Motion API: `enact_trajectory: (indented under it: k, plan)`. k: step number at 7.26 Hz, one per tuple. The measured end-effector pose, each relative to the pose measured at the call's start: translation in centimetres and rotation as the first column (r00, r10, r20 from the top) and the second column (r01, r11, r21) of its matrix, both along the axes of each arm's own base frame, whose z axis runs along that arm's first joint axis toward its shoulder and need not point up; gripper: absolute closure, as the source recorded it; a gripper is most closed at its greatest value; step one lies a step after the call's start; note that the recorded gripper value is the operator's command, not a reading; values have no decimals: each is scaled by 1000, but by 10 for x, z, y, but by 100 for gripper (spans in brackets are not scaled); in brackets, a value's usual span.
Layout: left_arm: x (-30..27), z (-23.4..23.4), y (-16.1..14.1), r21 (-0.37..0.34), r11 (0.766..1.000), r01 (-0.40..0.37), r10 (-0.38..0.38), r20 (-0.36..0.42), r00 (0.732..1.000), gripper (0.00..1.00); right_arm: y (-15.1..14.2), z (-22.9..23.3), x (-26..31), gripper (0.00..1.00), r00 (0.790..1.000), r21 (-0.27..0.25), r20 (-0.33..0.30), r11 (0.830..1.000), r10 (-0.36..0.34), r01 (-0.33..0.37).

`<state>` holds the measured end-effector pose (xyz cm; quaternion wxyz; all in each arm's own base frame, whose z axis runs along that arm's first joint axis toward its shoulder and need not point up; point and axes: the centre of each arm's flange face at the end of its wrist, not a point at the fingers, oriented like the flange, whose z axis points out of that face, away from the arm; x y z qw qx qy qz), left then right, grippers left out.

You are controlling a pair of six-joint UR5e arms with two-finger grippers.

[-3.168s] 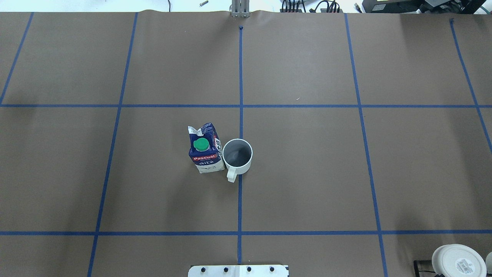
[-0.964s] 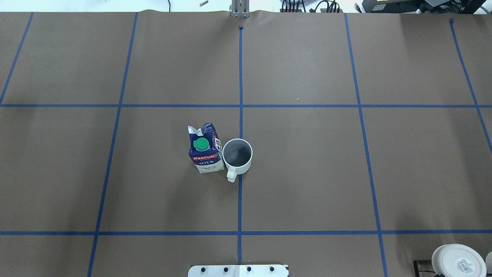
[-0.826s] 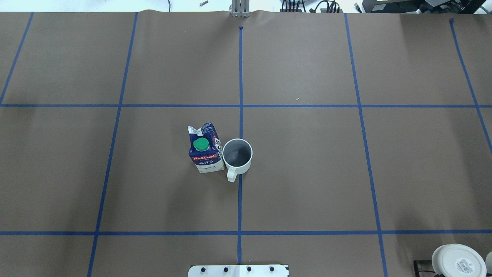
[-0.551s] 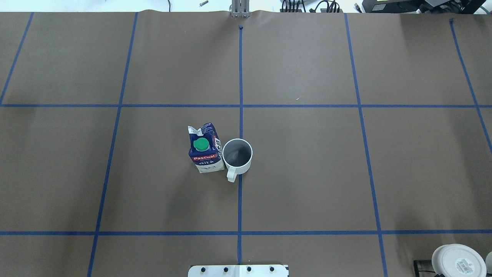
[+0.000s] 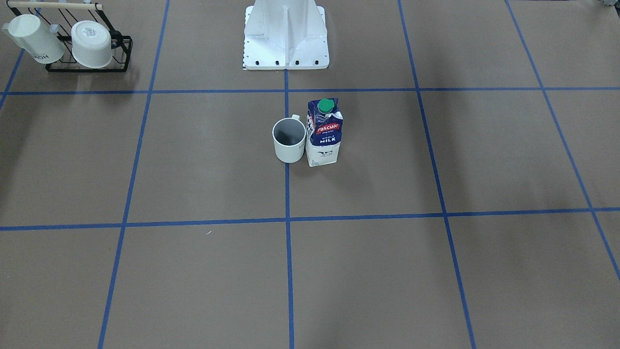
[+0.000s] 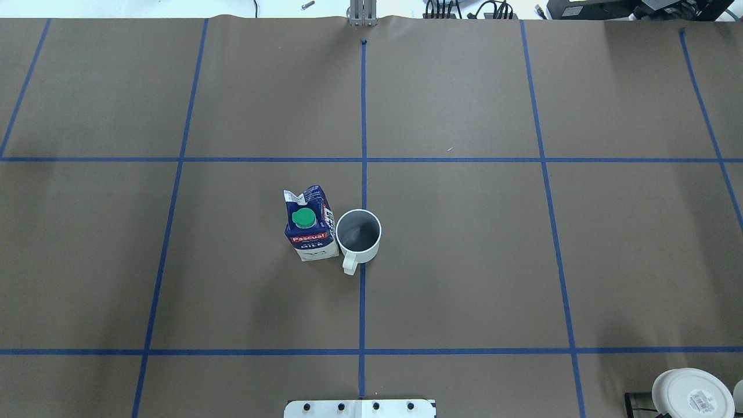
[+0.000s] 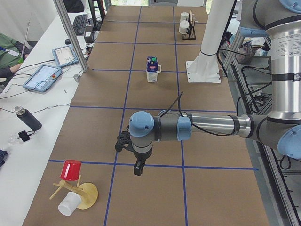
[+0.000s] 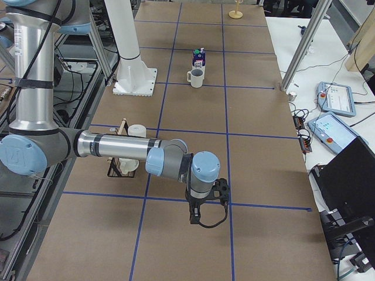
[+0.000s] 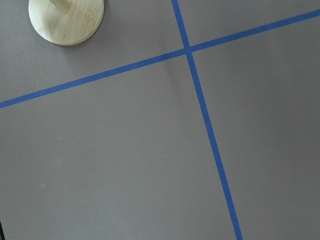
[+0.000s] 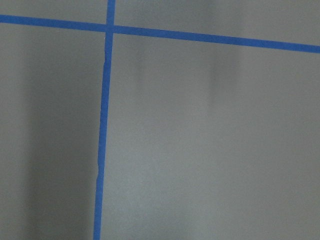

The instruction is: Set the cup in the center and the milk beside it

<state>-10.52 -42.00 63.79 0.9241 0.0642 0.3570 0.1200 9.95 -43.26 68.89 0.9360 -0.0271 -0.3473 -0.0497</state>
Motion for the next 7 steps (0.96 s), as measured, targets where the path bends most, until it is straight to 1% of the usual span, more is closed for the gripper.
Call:
enact_trajectory:
  k: [3,7]
  plan:
    - [0,0,0,1,1000,-1,1,-1,1000,1,0,0,0,0,1000,2,1,1000,0,0]
    - [1,-1,0,2,1000,-2,2,-2,1000,1,0,-2,-1,0,1000,4,17,1000,2,-2]
